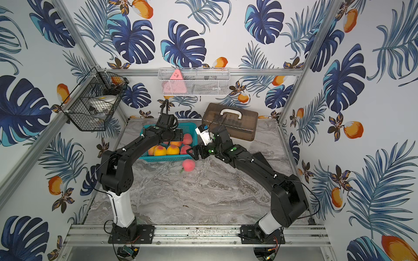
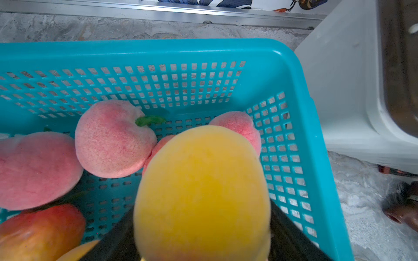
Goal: Put the peaches into the basket
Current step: Place the peach in the basket.
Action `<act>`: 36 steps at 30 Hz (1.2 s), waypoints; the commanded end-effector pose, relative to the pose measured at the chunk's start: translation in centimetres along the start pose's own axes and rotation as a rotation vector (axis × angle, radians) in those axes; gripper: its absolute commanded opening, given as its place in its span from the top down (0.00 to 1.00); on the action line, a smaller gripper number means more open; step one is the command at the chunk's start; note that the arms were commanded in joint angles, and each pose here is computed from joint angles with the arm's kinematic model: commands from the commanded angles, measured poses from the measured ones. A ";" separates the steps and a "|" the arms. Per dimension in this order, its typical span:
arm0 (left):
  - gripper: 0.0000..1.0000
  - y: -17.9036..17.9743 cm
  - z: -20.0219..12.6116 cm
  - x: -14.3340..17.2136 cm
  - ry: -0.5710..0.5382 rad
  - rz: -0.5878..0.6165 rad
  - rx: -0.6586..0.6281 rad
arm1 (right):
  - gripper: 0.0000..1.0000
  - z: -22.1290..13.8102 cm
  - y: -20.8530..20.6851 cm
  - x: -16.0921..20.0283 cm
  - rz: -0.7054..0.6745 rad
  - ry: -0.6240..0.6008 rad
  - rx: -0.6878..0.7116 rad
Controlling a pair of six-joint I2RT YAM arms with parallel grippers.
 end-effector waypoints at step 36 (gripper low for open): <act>0.16 0.3 3.2 -0.1 -0.085 -0.037 -0.035 | 0.00 0.4 -0.6 0.2 0.014 -0.008 0.001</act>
Point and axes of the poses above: each gripper's point midway between its finger pads, its own z axis out along the fingers, its own y axis along the line the jaws close on, x = y × z, the point moved 9 cm from there along -z, back along the fingers, and after that the axes turned 1 degree about -z, right-handed, at the moved point
